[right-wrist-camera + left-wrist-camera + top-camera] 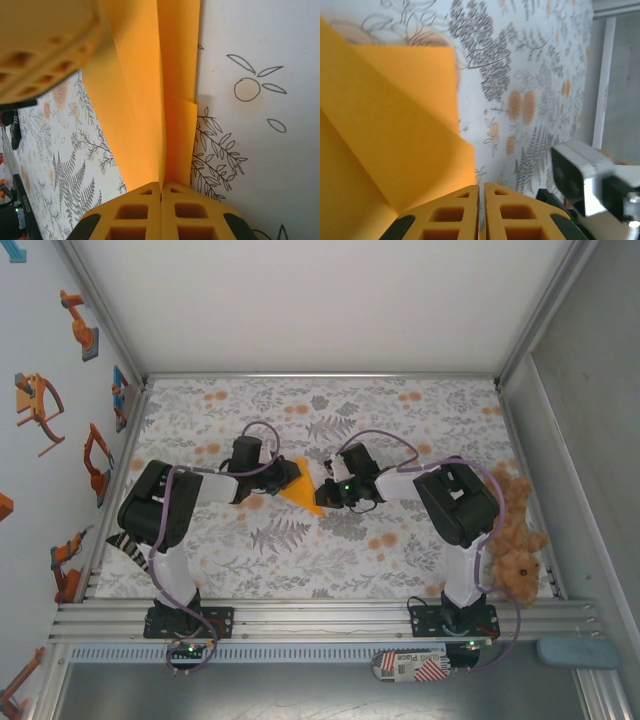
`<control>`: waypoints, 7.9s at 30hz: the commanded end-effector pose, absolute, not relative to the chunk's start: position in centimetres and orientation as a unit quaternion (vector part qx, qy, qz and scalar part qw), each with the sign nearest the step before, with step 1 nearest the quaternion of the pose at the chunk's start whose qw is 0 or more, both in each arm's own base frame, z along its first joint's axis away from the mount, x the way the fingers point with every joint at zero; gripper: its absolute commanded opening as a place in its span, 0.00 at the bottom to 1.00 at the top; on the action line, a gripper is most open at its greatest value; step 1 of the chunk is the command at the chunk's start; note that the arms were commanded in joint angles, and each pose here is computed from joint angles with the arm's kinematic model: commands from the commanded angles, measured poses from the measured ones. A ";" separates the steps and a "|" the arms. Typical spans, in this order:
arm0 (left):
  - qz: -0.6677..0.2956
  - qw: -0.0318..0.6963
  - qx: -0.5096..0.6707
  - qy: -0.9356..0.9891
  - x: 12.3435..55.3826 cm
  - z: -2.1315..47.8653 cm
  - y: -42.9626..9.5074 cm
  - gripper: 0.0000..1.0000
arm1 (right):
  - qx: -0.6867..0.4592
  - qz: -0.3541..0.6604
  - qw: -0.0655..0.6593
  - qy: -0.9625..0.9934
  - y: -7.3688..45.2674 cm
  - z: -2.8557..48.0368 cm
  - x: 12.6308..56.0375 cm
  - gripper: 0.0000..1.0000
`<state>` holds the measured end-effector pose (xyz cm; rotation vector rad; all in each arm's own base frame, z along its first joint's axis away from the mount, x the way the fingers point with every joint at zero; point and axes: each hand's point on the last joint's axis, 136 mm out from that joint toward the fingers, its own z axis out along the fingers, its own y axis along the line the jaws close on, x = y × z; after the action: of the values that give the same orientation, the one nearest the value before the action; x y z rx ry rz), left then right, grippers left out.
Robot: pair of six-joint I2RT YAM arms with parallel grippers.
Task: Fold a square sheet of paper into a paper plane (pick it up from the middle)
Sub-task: Fourth fold the wing at the center of the table.
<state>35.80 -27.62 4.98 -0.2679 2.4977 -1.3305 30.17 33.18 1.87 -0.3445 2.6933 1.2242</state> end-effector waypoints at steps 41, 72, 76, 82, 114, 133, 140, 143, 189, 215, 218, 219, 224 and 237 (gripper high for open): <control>-0.390 0.085 -0.118 0.909 33.0 -2.7 -26.0 0.10 | -0.097 0.417 0.035 0.903 32.2 4.0 28.1 0.13; -0.439 0.111 -0.078 0.888 34.8 3.3 -28.5 0.21 | -0.093 0.383 -0.002 0.919 31.2 0.5 27.1 0.08; -0.457 0.124 -0.063 0.879 35.0 5.2 -29.1 0.22 | -0.093 0.377 -0.001 0.922 30.9 0.2 27.0 0.08; -0.461 0.125 -0.054 0.877 34.7 5.6 -29.3 0.22 | -0.094 0.370 0.004 0.924 30.6 0.0 27.0 0.08; -0.431 0.088 -0.054 0.897 34.7 1.6 -30.0 0.21 | -0.091 0.363 0.012 0.927 30.3 0.0 27.0 0.10; -0.374 0.050 -0.071 0.923 33.4 -1.2 -28.5 0.21 | -0.090 0.405 0.108 0.903 30.8 7.2 29.5 0.16; -0.361 0.041 -0.079 0.928 33.2 -1.8 -28.3 0.21 | -0.105 0.413 0.093 0.900 33.5 6.2 30.0 0.07; -0.357 0.036 -0.082 0.930 33.1 -2.1 -28.2 0.20 | -0.105 0.413 0.087 0.900 34.1 5.6 30.3 0.06; -0.245 -0.029 -0.115 0.962 32.0 -5.0 -26.0 0.19 | -0.082 0.343 -0.004 0.936 31.8 -0.6 26.4 0.04; -0.231 -0.040 -0.119 0.965 32.0 -5.0 -26.0 0.18 | -0.108 0.365 0.112 0.918 31.4 6.2 27.7 0.02; -0.240 -0.041 -0.119 0.962 32.1 -4.7 -26.3 0.18 | -0.103 0.371 0.115 0.916 32.9 5.8 29.1 0.00; -0.244 -0.039 -0.119 0.962 32.2 -4.5 -26.5 0.18 | -0.104 0.371 0.115 0.916 33.3 5.6 29.3 0.00; -0.257 -0.031 -0.117 0.959 32.6 -3.4 -26.9 0.17 | -0.104 0.360 0.107 0.921 34.4 4.2 29.9 0.00; -0.377 0.088 -0.051 0.921 36.4 7.7 -29.9 0.22 | -0.115 0.272 0.052 0.954 30.5 -1.2 27.0 0.00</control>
<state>35.50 -29.84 3.31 -0.2447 2.8675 -1.0789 29.19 33.50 1.77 -0.3323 2.7707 1.0058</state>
